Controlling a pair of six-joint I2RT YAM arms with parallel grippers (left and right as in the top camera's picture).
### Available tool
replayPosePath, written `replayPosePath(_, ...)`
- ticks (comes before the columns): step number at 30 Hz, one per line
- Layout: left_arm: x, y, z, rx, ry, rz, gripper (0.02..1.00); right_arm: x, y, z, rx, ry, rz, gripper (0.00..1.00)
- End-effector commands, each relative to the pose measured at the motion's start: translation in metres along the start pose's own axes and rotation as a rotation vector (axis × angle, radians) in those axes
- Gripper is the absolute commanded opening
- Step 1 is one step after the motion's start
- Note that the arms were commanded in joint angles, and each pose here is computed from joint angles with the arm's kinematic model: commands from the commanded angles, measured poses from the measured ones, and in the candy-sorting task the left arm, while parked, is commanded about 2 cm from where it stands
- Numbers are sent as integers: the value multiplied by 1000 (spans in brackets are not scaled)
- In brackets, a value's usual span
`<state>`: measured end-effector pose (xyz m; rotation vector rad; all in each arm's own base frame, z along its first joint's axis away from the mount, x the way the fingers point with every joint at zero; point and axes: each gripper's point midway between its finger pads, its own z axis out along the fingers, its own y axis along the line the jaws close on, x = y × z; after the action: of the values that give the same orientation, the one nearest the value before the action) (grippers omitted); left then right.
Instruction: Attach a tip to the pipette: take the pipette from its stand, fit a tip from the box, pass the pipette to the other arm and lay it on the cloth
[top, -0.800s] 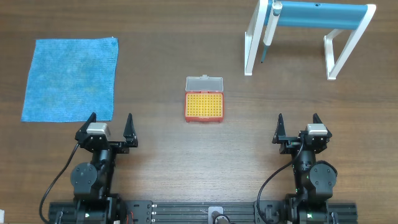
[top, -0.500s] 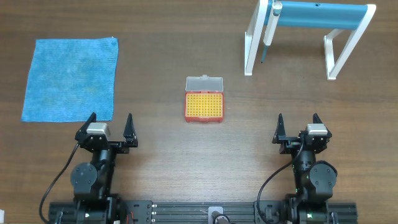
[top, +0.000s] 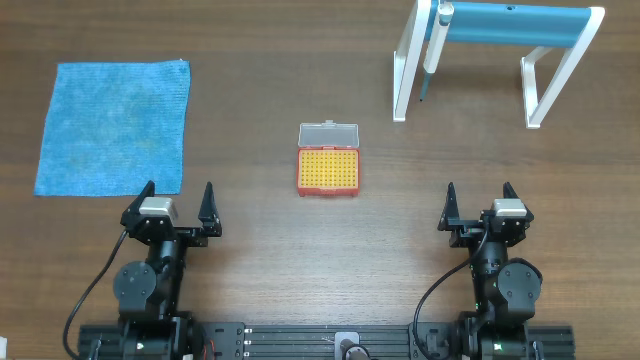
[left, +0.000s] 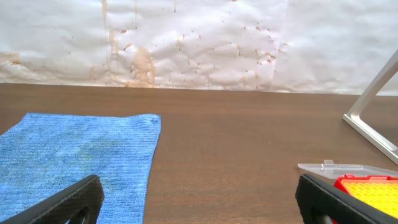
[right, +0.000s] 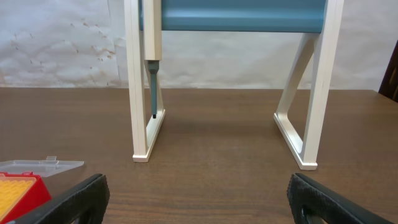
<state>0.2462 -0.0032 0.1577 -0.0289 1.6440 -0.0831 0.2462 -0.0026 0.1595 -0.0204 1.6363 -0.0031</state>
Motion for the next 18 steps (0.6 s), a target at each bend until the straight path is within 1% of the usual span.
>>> replayPosePath(1,1,-1,0,6,1,-8,1000,1,-3,0,12,0,-14,925)
replayPosePath(3,1,-1,0,7,2,-8,1000,2,1,0,-7,4,-13,925)
replayPosePath(5,1,-1,0,7,1,-8,1000,3,3,3,-26,48,-9,925)
replayPosePath(6,1,-1,0,7,1,-8,1000,-4,3,7,-27,69,-6,976)
replayPosePath(7,1,-1,0,6,2,-8,1000,-17,3,14,-27,68,23,974)
replayPosePath(8,1,-1,0,6,2,-8,1000,-40,7,39,-67,69,62,972)
replayPosePath(10,1,-1,0,7,1,-8,1000,-61,13,85,-101,17,61,974)
replayPosePath(11,1,-1,0,6,1,-8,1000,-68,20,108,-126,-27,76,974)
replayPosePath(14,1,-1,0,7,1,-8,1000,-64,34,158,-158,-67,154,974)
replayPosePath(15,1,-1,0,7,1,-8,1000,-61,36,170,-163,-60,154,974)
replayPosePath(16,1,-1,0,7,1,-8,1000,-60,37,179,-161,-53,154,976)
replayPosePath(18,1,-1,0,7,1,-8,1000,-59,23,200,-76,-52,157,976)
